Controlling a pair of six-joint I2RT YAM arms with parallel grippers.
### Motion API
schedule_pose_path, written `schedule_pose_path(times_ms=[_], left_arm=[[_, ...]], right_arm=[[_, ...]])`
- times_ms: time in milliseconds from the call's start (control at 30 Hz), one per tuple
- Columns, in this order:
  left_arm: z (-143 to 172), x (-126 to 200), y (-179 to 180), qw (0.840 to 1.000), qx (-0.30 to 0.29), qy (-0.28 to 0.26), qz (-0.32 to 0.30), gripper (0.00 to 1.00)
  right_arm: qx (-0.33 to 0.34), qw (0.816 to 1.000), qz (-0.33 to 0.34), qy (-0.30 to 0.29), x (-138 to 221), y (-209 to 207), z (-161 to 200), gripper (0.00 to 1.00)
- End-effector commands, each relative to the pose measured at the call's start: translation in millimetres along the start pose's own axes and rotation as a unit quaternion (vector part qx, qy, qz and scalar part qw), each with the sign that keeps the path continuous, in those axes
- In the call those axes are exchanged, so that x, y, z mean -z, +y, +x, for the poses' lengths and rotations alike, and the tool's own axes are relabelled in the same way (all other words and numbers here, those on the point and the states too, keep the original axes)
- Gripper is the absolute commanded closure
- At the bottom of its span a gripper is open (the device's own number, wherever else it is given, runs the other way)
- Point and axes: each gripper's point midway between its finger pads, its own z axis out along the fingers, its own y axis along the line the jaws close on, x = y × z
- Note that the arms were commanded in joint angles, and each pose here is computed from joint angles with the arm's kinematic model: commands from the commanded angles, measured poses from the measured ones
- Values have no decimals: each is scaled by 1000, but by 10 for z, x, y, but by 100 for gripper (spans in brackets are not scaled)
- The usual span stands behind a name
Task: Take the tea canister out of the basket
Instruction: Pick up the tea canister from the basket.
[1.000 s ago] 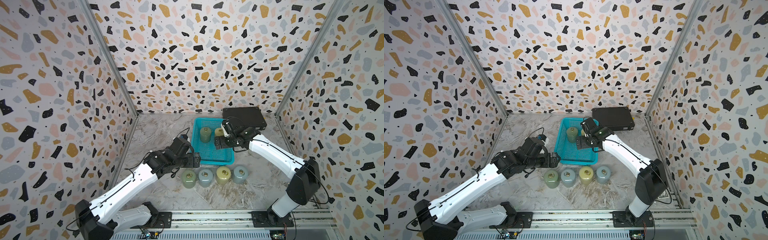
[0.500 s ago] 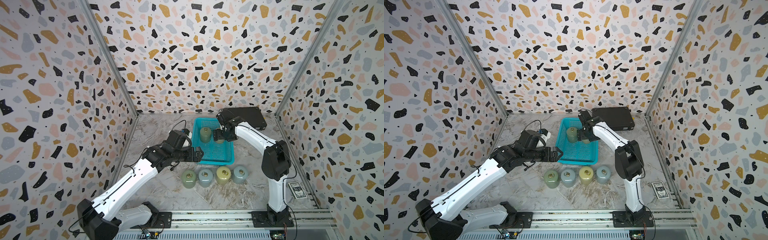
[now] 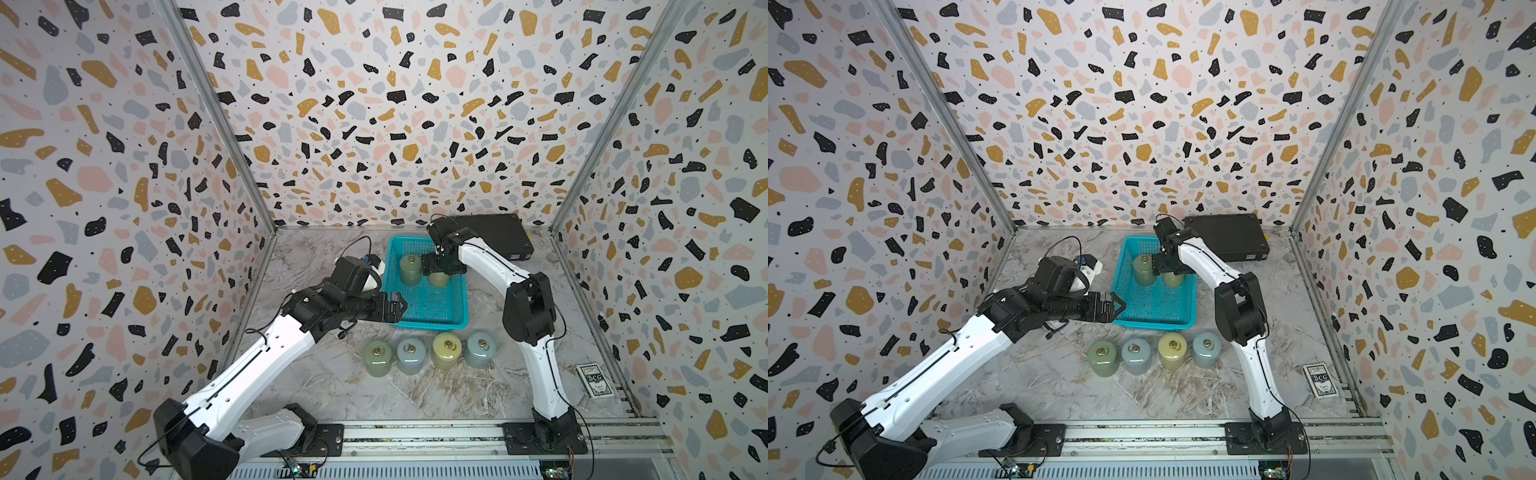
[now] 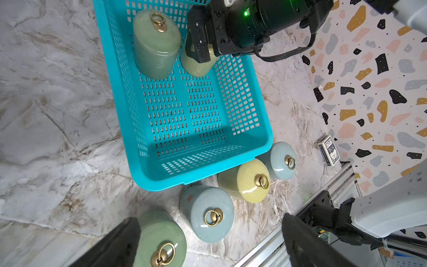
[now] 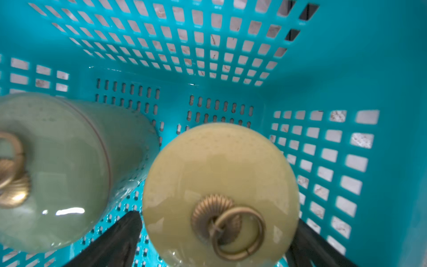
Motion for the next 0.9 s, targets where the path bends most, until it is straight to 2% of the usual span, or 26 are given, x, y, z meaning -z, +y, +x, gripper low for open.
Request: schedule_pose_path(times_ms=[0, 467, 533, 667, 867], left_arm=[[-150, 78, -66, 1000, -12, -24, 11, 0], [-149, 75, -58, 1000, -8, -21, 13, 1], [-146, 80, -55, 1000, -8, -21, 13, 0], [-139, 91, -47, 1000, -8, -21, 12, 0], [-130, 96, -59, 1000, -4, -23, 18, 0]], right_arm=[[-1, 1000, 20, 7, 4, -136, -31, 3], [-1, 999, 28, 18, -274, -158, -41, 3], [-1, 999, 28, 20, -278, -165, -36, 5], [3, 1000, 28, 12, -210, -160, -72, 12], [7, 1000, 19, -16, 84, -148, -206, 19]])
